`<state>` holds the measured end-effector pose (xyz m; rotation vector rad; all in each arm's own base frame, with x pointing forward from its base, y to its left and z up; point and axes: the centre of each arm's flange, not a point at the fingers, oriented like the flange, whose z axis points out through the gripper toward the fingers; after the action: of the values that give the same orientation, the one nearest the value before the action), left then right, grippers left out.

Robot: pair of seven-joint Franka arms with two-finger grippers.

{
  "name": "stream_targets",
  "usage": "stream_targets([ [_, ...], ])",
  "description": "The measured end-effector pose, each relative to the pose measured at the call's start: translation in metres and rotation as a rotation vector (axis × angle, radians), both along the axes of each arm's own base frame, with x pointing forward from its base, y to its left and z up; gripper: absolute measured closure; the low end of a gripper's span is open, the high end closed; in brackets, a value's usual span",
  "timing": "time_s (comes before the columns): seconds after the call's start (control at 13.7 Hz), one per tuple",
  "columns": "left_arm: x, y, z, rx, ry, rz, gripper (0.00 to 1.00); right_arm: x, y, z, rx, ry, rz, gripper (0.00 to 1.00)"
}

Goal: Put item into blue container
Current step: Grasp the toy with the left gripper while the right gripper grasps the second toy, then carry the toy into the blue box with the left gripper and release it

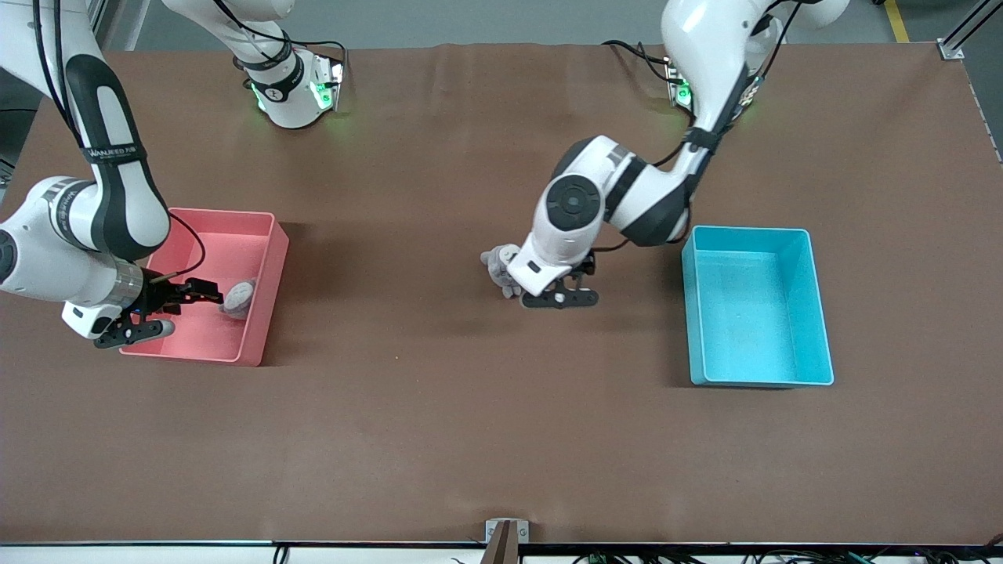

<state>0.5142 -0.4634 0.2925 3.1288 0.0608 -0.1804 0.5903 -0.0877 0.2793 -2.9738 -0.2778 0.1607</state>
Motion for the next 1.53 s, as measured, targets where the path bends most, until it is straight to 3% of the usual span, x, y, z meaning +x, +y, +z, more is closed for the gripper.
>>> stream_targets([
  [0.15, -0.019, -0.023, -0.027, 0.017, 0.006, 0.052, 0.00, 0.002, -0.003, -0.016, -0.006, -0.005, -0.007, 0.00],
  [0.36, -0.041, -0.056, -0.053, -0.014, -0.039, 0.154, 0.00, 0.003, -0.004, -0.035, 0.018, -0.002, -0.043, 0.00],
  [0.66, -0.053, -0.074, -0.059, -0.024, -0.048, 0.171, 0.00, 0.002, -0.001, -0.039, 0.043, 0.004, -0.065, 0.00],
  [1.02, -0.061, -0.077, -0.082, 0.000, -0.031, 0.156, 0.02, -0.008, 0.004, -0.045, 0.104, 0.092, -0.087, 0.00],
  [1.17, -0.060, -0.075, -0.089, 0.017, -0.042, 0.137, 0.19, -0.011, 0.001, -0.046, 0.114, 0.107, -0.094, 0.00],
  [1.24, -0.059, -0.075, -0.089, 0.027, -0.055, 0.123, 0.19, -0.012, -0.001, -0.046, 0.115, 0.110, -0.099, 0.00],
  [1.31, -0.058, -0.074, -0.089, 0.034, -0.067, 0.112, 0.25, -0.012, -0.003, -0.047, 0.116, 0.111, -0.103, 0.00],
  [1.53, -0.055, -0.074, -0.086, 0.035, -0.079, 0.108, 0.54, -0.014, -0.006, -0.055, 0.118, 0.123, -0.110, 0.00],
])
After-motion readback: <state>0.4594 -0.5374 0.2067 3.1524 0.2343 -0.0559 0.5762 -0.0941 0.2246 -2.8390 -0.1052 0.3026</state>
